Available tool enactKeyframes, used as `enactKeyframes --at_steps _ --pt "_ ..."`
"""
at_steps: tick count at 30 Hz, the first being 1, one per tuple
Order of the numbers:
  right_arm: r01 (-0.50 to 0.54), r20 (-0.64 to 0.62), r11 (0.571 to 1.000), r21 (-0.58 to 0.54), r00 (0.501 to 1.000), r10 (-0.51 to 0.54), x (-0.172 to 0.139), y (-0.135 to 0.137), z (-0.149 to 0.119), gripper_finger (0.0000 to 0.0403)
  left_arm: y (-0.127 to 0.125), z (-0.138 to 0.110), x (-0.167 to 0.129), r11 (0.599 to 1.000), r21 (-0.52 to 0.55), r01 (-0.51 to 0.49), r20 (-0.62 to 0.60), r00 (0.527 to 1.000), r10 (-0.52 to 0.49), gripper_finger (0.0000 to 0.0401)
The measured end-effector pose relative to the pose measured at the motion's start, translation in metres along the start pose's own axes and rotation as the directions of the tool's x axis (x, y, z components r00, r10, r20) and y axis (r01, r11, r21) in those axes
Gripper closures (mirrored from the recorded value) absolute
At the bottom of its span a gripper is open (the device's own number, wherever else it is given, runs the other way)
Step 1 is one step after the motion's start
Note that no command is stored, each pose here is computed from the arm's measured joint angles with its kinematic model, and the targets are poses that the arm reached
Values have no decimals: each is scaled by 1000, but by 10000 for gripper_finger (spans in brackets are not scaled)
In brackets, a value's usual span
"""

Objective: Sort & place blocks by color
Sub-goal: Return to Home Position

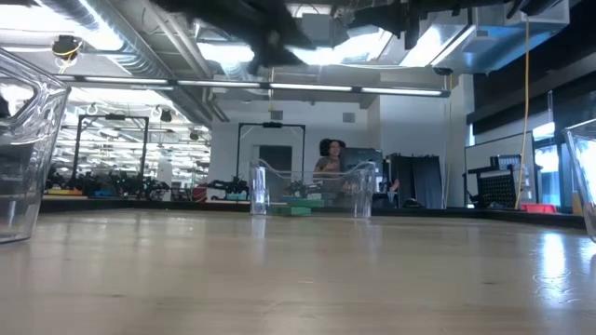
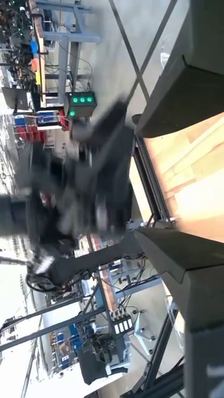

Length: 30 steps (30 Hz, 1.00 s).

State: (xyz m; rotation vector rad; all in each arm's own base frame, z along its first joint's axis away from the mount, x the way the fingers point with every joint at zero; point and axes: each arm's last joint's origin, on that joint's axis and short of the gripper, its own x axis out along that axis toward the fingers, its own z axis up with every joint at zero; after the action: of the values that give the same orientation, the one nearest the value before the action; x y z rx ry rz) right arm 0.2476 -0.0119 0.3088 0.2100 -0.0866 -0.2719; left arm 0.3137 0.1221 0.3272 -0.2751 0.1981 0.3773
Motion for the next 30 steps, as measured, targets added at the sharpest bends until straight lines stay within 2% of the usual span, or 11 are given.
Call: enactKeyframes --at_steps 3,6,9,14,16,21,24,30 --pt "-1 0 1000 22 1000 1 0 0 0 150 -16 -17 -31 992 5 127 159 979 -126 229" --pt "-2 -1 998 59 1000 2 0 0 0 150 -28 -31 -61 969 27 247 294 924 -244 229" --pt "-38 -7 996 79 999 39 0 1 0 150 -34 -43 -89 947 34 320 376 874 -309 229" --pt "-160 -34 983 85 986 163 0 5 -1 150 -38 -60 -118 943 22 333 404 859 -313 229" --pt "-214 -48 973 87 975 218 -1 6 -2 150 -39 -64 -126 937 -16 349 414 856 -311 229" --pt "-294 -103 951 91 948 303 -2 8 -6 150 -46 -65 -141 893 -125 431 442 830 -339 229" --pt "-320 -119 943 96 936 330 -2 9 -7 150 -51 -65 -146 882 -110 459 445 816 -369 229" --pt "-322 -121 938 127 934 337 -2 9 -7 150 -55 -66 -147 907 -54 417 450 821 -351 229"
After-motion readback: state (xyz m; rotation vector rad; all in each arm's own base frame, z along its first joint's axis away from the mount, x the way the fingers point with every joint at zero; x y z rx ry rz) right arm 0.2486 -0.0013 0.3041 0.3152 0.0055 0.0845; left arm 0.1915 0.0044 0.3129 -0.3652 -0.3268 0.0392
